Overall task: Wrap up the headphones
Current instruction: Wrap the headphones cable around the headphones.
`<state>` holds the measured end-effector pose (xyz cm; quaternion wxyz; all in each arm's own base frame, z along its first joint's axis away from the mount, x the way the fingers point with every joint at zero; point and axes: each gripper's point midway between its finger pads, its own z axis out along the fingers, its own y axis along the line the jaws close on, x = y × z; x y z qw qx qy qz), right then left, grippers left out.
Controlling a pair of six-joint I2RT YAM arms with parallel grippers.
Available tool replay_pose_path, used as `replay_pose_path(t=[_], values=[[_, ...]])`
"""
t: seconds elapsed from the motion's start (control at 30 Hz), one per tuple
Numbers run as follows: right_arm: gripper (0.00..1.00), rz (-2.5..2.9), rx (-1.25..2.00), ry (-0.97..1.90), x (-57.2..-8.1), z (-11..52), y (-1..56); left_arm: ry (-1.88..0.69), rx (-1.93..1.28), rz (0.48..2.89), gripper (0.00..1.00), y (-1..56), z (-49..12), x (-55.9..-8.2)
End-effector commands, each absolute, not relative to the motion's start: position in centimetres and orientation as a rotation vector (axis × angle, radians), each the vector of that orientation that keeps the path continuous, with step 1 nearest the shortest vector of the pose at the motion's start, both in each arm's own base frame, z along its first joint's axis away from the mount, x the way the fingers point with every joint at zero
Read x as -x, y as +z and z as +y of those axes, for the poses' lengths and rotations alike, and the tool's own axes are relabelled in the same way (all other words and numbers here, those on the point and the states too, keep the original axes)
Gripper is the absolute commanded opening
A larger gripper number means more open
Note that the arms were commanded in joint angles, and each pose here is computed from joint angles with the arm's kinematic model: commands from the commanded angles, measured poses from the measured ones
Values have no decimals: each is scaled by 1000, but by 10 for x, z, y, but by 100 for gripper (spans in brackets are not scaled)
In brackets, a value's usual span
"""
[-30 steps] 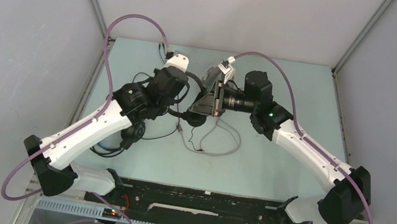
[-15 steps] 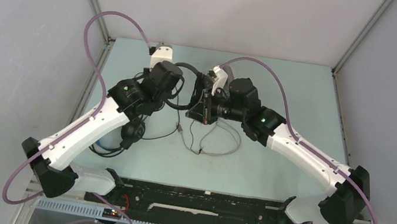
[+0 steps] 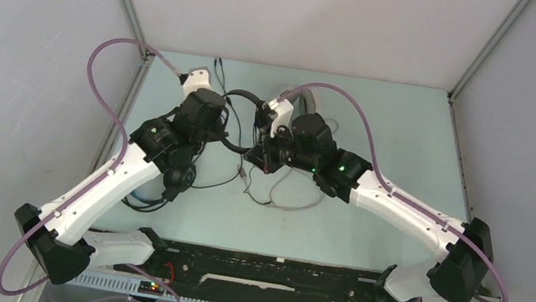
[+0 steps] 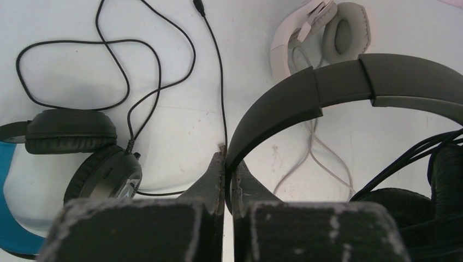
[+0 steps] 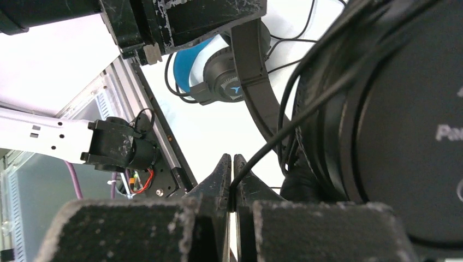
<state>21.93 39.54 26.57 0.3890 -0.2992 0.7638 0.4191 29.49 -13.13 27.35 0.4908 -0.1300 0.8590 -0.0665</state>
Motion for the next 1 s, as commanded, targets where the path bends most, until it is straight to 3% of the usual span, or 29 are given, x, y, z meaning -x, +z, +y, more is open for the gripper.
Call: replay_pose_path(t=[0.0, 0.4, 0.57, 0.97], values=[[0, 1827, 783, 1058, -223, 411, 288, -321, 434, 1970, 0, 297, -142, -306], [0, 1870, 830, 943, -230, 414, 258, -380, 461, 1975, 0, 298, -144, -304], [13, 1795, 898, 901, -225, 409, 259, -429, 483, 1948, 0, 306, -139, -302], [17, 1593, 881, 868, -226, 398, 269, -506, 478, 1915, 0, 329, -139, -293]])
